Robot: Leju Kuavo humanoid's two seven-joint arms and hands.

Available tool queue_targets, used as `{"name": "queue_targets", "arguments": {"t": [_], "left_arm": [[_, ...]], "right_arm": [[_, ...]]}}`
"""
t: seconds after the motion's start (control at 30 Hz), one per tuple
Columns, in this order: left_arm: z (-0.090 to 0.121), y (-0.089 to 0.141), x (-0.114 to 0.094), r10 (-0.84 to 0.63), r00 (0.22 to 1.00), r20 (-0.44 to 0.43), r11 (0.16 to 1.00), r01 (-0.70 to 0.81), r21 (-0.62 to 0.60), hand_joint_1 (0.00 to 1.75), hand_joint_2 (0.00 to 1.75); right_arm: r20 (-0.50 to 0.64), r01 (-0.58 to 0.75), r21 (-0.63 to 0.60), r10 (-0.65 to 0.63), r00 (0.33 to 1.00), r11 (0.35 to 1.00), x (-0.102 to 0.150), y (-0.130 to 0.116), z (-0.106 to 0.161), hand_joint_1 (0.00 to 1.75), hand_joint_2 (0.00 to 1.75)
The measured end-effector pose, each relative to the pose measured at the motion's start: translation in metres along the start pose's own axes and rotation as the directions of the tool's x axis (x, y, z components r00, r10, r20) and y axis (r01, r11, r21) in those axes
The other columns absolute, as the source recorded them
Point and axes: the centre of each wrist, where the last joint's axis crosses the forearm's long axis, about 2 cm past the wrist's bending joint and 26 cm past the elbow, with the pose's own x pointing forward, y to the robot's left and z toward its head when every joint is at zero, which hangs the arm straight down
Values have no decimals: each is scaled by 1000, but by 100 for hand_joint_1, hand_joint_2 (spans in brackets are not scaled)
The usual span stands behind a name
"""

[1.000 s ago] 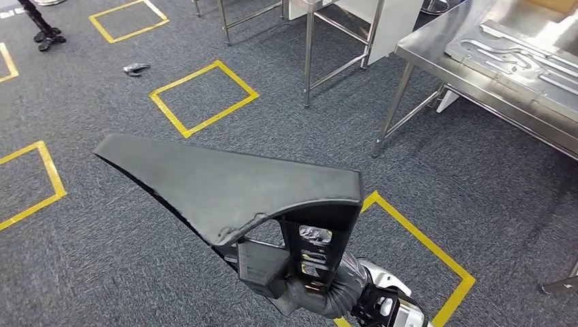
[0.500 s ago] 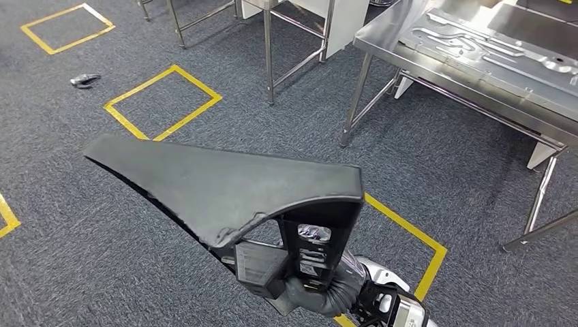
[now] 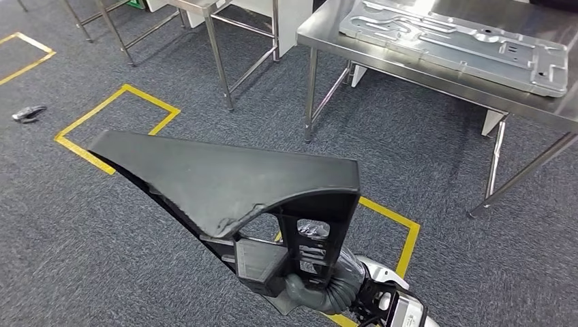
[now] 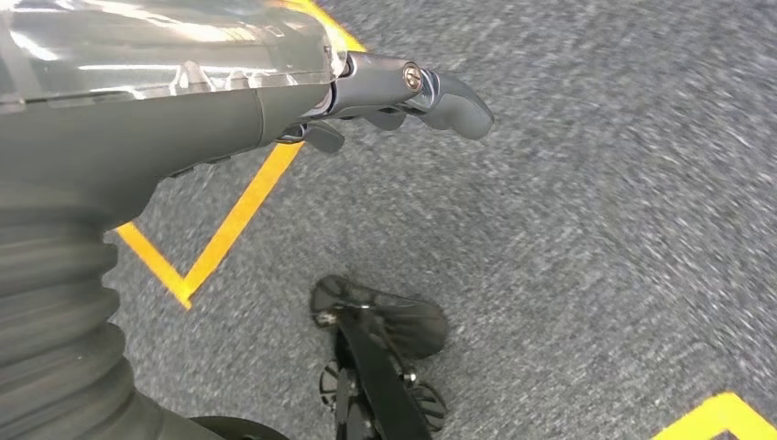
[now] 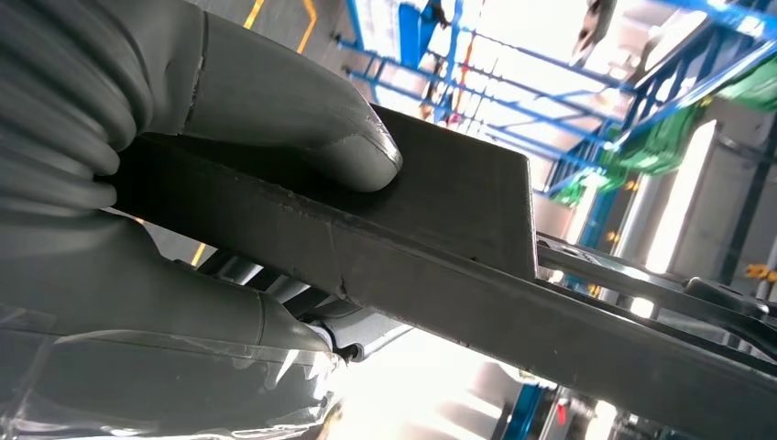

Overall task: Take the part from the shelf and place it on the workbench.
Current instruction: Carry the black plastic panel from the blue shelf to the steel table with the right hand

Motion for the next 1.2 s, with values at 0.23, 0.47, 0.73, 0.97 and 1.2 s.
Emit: {"name": "queue_targets", "arguments": {"t": [0.23, 0.47, 0.73, 0.97, 1.2], "left_arm": [[-1, 0, 3, 15, 1000, -5, 1000, -15, 0, 0, 175], [-1, 1, 1, 19, 1000, -13, 1000, -19, -6, 0, 175], [-2, -1, 4, 32, 999, -16, 999, -32, -17, 0, 175], [-1, 0, 1, 38, 999, -25, 999, -38, -16, 0, 175], [-1, 1, 2, 44, 999, -19, 999, -45, -25, 0, 175]], "right_arm": [[0, 5, -1, -5, 1000, 1000, 0, 0, 0, 171, 175], [-3, 8, -3, -8, 1000, 1000, -1, 0, 1, 171, 175], [2, 13, -6, -13, 1000, 1000, -1, -2, 0, 171, 175], [-3, 16, -5, -16, 1000, 1000, -2, -2, 1, 171, 175], [-5, 19, -7, -19, 1000, 1000, -3, -3, 1, 171, 175]]}}
